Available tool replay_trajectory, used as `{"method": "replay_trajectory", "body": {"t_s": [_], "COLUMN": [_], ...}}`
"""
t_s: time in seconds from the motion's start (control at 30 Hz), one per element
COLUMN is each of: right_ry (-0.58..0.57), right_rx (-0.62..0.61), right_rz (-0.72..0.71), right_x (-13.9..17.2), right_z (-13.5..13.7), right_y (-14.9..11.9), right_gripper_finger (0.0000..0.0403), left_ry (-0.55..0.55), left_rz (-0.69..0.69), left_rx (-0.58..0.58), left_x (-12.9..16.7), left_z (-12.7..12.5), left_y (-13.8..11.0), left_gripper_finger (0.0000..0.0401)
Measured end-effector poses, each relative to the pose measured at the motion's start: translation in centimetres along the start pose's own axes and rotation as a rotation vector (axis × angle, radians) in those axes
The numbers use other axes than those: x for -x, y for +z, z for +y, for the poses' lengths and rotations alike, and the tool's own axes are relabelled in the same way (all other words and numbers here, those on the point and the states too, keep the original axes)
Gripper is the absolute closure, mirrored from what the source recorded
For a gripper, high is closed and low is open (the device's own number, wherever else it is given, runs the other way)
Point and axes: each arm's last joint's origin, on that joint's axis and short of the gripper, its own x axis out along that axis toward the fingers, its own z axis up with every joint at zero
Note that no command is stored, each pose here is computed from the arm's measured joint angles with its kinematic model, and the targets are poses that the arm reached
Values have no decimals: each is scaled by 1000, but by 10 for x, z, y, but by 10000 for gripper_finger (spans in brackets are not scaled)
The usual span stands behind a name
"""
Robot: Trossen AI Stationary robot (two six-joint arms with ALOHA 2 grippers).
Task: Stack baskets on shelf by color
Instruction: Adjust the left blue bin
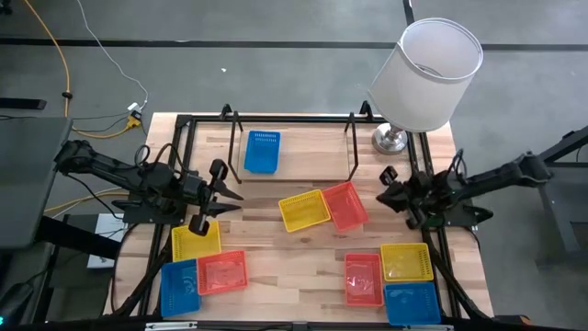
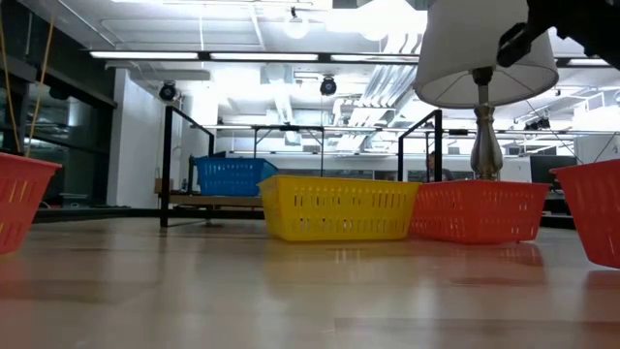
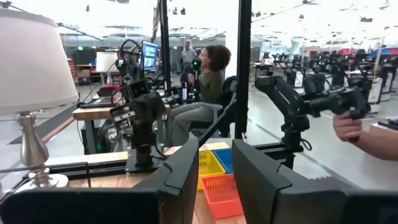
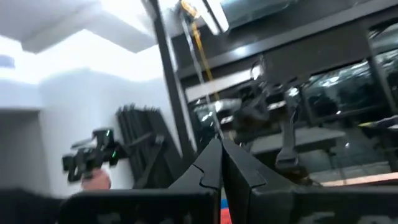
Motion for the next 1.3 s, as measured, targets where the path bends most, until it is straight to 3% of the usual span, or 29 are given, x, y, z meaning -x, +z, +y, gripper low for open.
{"method": "replay_trajectory", "body": {"t_s": [0.23, 0.4, 0.53, 0.67, 0.83, 1.0, 1.13, 1.3], "right_ry": [66, 39, -32, -68, -74, -92, -111, -111], "right_rx": [157, 197, 181, 160, 162, 167, 174, 181], "right_rz": [154, 284, 457, 581, 631, 671, 694, 701], "right_x": [-51, -88, -109, -122, -130, -129, -127, -127], "right_z": [16, 19, 17, 15, 14, 12, 12, 11], "right_y": [9, 15, 9, 1, -8, -12, -14, -15], "right_gripper_finger": [402, 402, 402, 402, 402, 402, 402, 402], "left_ry": [1, 59, 98, 91, 128, 163, 214, 236], "left_rz": [-12, 87, 270, 544, 923, 1240, 1419, 1507], "left_rx": [1, -8, -33, -14, 47, 176, 289, 291], "left_x": [-4, -11, -20, -27, -24, -13, -3, 9], "left_z": [0, 0, -6, -24, -56, -90, -117, -148], "left_y": [0, -12, -10, -2, -2, -18, -35, -50], "left_gripper_finger": [314, 313, 307, 287, 256, 238, 238, 238]}}
